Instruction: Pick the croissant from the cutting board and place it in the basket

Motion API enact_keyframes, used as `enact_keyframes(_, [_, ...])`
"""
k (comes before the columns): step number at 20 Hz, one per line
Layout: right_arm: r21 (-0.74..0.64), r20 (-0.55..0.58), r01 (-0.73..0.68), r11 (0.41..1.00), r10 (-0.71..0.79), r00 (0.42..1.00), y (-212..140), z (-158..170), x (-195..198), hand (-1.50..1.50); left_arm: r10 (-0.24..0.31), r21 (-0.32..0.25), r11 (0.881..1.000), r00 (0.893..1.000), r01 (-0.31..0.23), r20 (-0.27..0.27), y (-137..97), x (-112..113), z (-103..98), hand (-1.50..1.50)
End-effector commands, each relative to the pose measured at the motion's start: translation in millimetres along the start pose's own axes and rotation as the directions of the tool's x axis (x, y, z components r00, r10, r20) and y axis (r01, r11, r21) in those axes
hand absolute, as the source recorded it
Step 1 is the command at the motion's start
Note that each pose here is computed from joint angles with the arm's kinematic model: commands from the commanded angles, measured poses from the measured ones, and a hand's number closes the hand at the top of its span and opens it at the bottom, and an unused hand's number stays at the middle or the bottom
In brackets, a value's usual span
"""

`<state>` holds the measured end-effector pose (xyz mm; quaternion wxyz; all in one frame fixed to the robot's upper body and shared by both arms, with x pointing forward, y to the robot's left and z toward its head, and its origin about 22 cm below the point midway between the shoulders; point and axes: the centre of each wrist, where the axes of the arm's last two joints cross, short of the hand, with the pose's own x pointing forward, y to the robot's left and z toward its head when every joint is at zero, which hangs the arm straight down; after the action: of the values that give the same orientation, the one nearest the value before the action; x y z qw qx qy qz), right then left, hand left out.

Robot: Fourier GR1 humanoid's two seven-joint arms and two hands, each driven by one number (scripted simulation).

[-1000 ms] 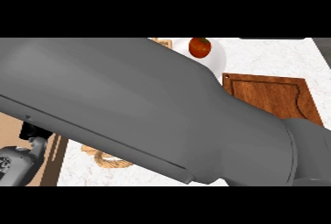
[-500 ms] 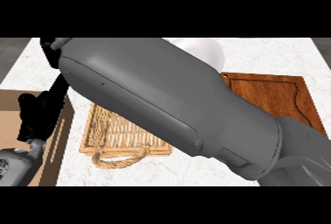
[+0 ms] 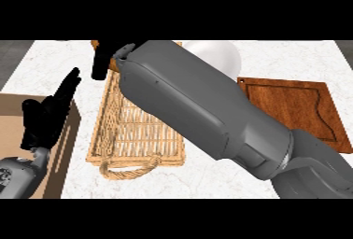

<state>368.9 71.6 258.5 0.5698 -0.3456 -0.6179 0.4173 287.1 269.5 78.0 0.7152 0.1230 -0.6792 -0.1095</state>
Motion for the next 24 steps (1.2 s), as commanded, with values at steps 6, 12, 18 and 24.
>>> enact_keyframes(6, [-0.067, 0.027, 0.196, 0.978, -0.195, 0.98, 18, -3, -22, -1.5, 0.012, -0.025, 1.0, 0.992, -0.015, -0.125, -24, -38, 4, 0.0])
enact_keyframes(12, [-0.26, 0.095, 0.363, 0.895, -0.35, 0.932, 8, -4, -23, -1.5, 0.013, -0.004, 1.0, 0.99, -0.014, -0.144, -15, -35, -1, 0.0])
enact_keyframes(18, [-0.388, 0.009, 0.423, 0.819, -0.456, 0.89, -9, -19, -67, -1.5, 0.009, 0.021, 1.0, 0.988, -0.006, -0.151, -10, -42, 8, 0.0])
enact_keyframes(24, [-0.396, -0.059, 0.46, 0.794, -0.523, 0.851, -25, -20, -129, -1.5, 0.009, 0.055, 0.998, 0.984, 0.001, -0.177, 18, -52, 8, 0.0])
